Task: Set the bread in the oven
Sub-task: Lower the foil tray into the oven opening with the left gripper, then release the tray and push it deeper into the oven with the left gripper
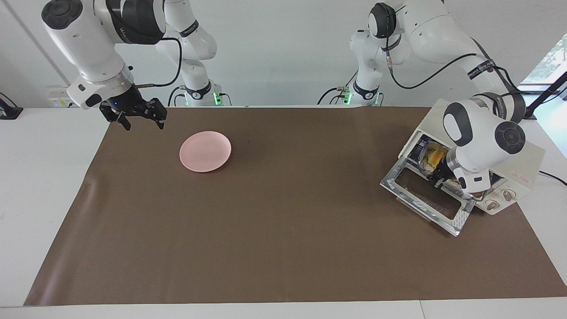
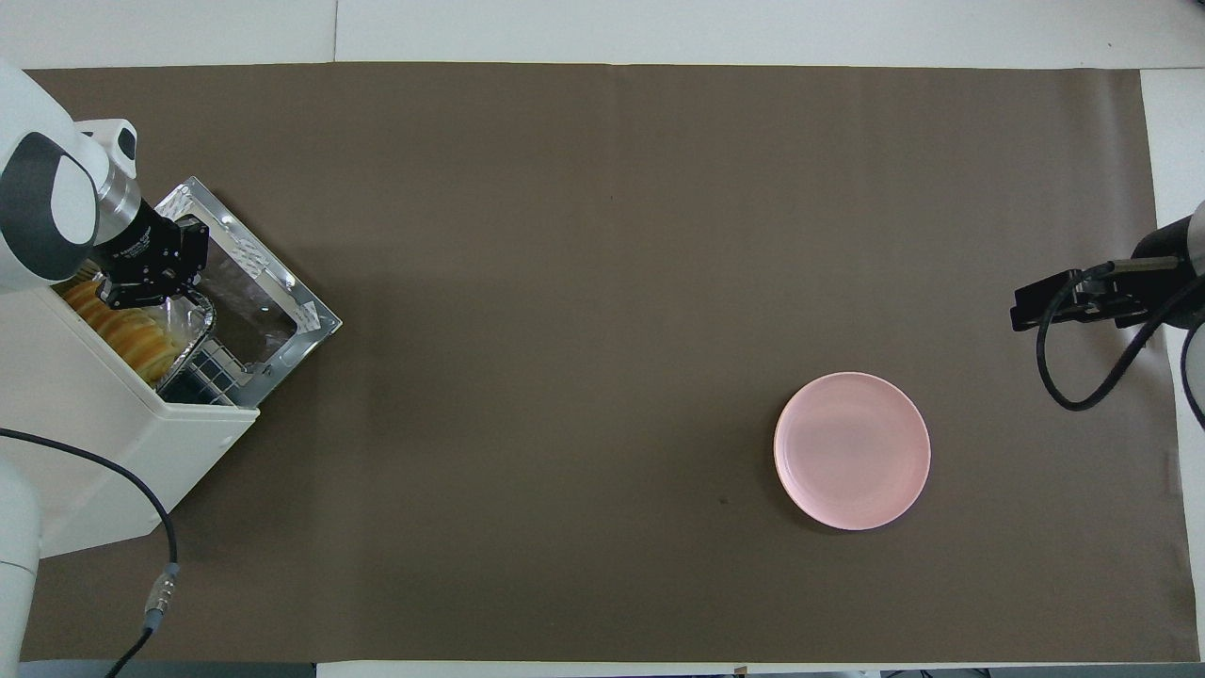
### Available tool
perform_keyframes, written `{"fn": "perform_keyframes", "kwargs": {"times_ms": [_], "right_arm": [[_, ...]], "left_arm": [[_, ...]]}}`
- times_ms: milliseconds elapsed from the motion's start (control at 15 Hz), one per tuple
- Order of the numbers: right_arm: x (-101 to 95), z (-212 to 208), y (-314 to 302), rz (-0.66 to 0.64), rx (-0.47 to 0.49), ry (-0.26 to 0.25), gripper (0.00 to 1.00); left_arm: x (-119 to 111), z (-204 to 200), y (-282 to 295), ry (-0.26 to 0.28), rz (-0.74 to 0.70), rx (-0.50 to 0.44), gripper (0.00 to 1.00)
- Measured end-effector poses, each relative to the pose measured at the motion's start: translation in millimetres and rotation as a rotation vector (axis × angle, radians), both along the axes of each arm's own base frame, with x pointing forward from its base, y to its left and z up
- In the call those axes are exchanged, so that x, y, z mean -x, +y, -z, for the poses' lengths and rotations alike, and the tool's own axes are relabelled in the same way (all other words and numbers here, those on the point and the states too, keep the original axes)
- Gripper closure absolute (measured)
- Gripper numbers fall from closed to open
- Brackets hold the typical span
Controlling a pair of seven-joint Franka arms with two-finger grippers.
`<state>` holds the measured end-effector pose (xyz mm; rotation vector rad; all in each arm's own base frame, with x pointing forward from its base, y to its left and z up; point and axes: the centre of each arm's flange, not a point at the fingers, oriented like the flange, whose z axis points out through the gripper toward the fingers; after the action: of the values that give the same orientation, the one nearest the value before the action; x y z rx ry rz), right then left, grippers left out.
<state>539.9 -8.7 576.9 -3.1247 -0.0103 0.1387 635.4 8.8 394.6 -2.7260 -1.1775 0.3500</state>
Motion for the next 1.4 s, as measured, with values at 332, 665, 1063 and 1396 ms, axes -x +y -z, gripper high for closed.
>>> {"fn": "perform_keyframes", "kwargs": {"times_ms": [332, 665, 1063, 1396], "right_arm": [[0.0, 0, 0, 0.0, 0.0, 0.0, 0.0], [0.0, 0, 0, 0.0, 0.0, 0.0, 0.0], [0.0, 0, 0, 0.0, 0.0, 0.0, 0.0], [0.1, 0, 0, 0.0, 0.0, 0.0, 0.0]], "left_arm": [[13, -1, 7, 0.035, 0.037, -0.028, 0.98], [20, 2, 7, 0.05, 0.047, -0.029, 0.98], [20, 2, 6, 0.048, 0.107, -0.012, 0.73], [12, -2, 6, -0.012, 0.168, -0.01, 0.18]]}}
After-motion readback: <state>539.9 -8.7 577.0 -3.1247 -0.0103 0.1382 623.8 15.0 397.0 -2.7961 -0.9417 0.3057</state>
